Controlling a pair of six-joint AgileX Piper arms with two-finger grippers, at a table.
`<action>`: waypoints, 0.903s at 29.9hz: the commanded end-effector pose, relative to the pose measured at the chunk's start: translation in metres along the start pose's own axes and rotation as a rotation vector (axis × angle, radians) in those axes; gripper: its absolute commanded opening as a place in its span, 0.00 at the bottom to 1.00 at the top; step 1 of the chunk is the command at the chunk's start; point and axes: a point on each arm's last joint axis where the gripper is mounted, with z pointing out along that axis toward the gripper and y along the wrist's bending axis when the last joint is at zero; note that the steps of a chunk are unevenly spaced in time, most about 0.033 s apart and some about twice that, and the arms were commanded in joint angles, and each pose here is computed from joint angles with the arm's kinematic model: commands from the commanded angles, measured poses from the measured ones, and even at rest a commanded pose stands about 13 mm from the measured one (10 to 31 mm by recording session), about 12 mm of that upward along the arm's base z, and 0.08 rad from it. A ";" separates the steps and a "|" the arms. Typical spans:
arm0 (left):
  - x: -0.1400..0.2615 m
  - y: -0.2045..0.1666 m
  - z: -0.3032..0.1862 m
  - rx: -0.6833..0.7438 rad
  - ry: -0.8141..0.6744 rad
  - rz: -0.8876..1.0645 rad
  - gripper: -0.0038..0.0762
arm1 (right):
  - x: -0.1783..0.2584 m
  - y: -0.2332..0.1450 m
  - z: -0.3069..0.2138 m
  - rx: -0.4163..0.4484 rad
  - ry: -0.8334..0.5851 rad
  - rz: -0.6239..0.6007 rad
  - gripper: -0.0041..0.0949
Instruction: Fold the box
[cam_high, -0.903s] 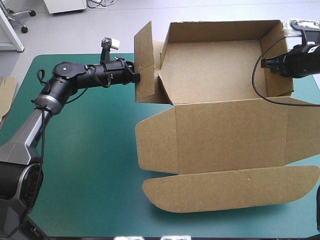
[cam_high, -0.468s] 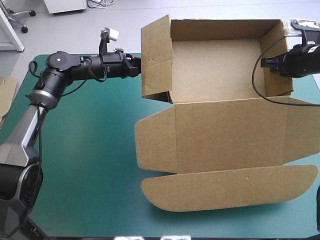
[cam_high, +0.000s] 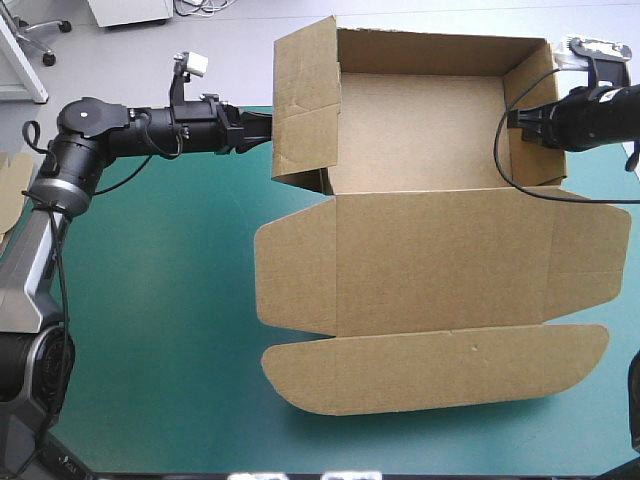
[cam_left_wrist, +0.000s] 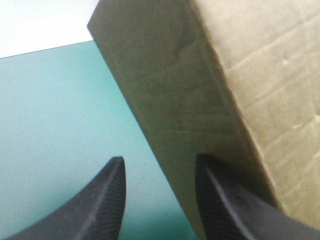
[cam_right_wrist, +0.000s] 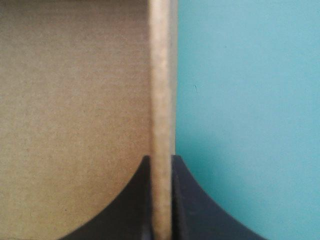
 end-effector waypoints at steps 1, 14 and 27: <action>-0.019 -0.037 -0.016 0.084 -0.080 0.041 0.48 | -0.013 0.026 -0.014 -0.052 -0.143 -0.008 0.02; -0.039 -0.062 -0.026 0.151 -0.119 0.077 0.48 | -0.012 0.035 0.006 -0.040 -0.110 -0.017 0.02; -0.049 -0.085 -0.036 0.167 -0.116 0.154 0.48 | -0.013 0.036 0.006 -0.043 -0.113 -0.015 0.02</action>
